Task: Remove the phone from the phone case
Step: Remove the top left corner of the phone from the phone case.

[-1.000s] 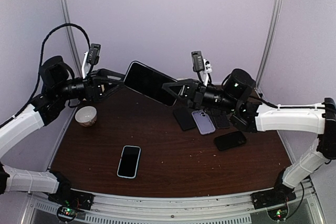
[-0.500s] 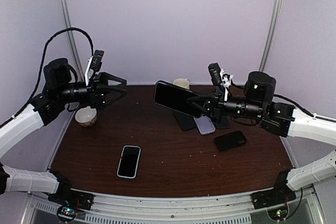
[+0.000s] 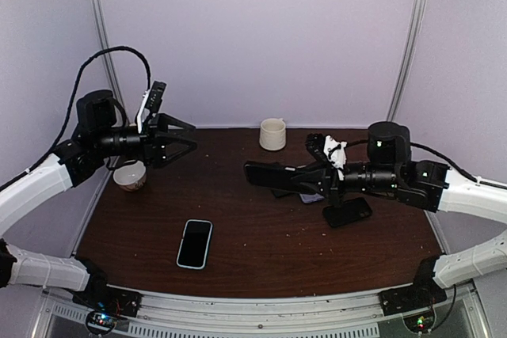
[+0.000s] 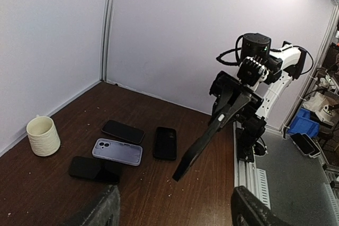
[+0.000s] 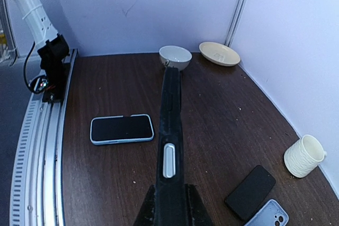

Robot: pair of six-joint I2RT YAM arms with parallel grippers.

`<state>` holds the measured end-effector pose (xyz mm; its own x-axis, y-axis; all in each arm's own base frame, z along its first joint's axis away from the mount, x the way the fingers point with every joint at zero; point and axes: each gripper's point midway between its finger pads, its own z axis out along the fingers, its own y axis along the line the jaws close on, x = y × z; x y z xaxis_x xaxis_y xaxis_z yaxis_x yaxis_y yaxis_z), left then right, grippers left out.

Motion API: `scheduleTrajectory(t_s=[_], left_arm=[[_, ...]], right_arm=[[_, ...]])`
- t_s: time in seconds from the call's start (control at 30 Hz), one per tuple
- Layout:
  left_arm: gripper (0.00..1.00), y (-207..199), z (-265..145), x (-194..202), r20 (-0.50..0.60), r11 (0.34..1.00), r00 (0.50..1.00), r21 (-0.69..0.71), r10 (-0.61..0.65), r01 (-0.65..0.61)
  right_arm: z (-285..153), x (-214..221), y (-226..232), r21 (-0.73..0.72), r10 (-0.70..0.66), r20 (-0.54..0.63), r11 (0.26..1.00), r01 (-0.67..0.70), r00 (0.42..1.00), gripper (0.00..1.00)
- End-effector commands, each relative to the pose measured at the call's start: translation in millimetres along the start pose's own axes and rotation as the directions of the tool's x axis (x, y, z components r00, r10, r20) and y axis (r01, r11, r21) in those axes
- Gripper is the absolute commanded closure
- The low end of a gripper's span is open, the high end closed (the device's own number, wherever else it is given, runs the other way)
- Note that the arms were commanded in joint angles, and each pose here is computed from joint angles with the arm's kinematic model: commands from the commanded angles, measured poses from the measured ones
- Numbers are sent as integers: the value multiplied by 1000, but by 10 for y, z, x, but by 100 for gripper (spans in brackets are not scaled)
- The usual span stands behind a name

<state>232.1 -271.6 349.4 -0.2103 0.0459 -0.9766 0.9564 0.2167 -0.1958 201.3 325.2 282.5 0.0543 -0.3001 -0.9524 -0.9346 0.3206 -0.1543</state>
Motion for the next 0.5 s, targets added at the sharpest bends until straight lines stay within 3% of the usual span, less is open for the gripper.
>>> scheduleTrajectory(t_s=[0.0,0.2,0.47], left_arm=[[26,-71,-28,-59,18,996,996,17,87,-88],[27,-382,53,164,-33,977,985,134,170,-164],[29,-991,51,474,-9,880,941,358,339,-314]], right_arm=[[-61,-251,135,-86,-173,49,981,176,984,100],[-68,-213,301,-179,-196,65,962,205,978,100],[-136,-207,503,-288,-211,92,930,229,973,100]])
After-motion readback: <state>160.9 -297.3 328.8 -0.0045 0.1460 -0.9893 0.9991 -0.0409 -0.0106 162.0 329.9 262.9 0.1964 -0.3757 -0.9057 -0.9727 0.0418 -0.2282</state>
